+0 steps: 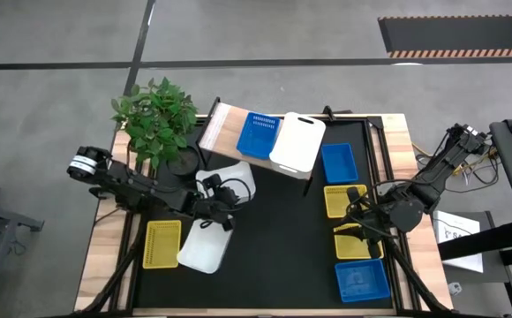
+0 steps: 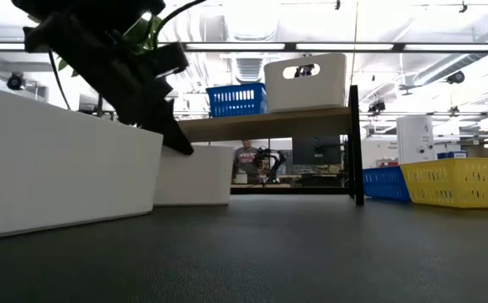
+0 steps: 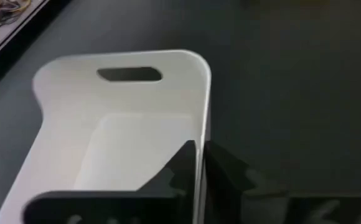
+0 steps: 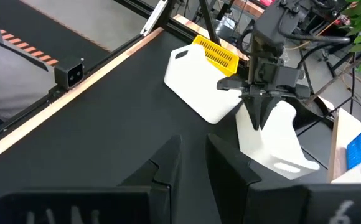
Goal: Stack baskets on shelf by color
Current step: Stack the top white bin on top of the other white bin on the shelf
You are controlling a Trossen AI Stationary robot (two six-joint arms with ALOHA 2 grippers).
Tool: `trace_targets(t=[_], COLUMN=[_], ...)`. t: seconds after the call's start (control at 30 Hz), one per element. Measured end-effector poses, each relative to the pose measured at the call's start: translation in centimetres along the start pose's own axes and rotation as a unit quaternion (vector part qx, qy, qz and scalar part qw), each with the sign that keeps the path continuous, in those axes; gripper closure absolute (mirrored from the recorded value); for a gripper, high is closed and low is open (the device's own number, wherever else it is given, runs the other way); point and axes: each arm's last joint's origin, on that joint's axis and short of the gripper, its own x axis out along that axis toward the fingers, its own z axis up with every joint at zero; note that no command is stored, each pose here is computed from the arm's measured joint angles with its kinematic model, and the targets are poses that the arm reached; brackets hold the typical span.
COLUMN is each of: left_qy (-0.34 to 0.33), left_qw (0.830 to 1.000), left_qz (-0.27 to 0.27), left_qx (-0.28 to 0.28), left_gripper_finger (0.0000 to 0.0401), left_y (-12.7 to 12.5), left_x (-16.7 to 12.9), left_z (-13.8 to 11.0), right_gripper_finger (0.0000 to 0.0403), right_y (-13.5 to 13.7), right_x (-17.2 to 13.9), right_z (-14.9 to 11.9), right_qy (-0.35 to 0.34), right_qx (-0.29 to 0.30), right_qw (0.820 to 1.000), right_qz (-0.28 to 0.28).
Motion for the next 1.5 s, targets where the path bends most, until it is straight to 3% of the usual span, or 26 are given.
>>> trace_targets(t=[0.3,0.47,0.7,0.9,1.13,1.5], left_qy=[-0.021,-0.076,-0.134,-0.142,-0.136,-0.152], left_qw=[1.0,0.995,0.984,0.976,0.977,0.971], left_qz=[-0.01,-0.06,-0.102,-0.14,-0.141,-0.168], left_qx=[-0.007,-0.007,-0.05,-0.089,-0.087,-0.077], left_gripper_finger=[0.04,0.04,0.0401,0.0401,0.0401,0.0313], left_y=[-0.3,-0.8,-1.3,-2.0,-2.7,-2.6], left_x=[-0.1,-0.3,-0.7,0.0,1.1,0.4], left_z=[1.0,2.3,3.7,3.7,3.1,3.8], right_gripper_finger=[0.0337,0.0337,0.0337,0.0337,0.0337,0.0337], right_y=[0.0,0.0,0.0,0.0,0.0,0.0], right_x=[0.0,0.0,0.0,0.0,0.0,0.0], right_z=[0.0,0.0,0.0,0.0,0.0,0.1], right_qy=[0.0,0.0,0.0,0.0,0.001,-0.003], right_qx=[0.001,0.001,0.002,0.008,0.019,0.048], right_qw=[1.0,1.0,1.0,1.0,1.0,0.999], right_qz=[0.0,0.0,0.0,0.0,0.0,0.0])
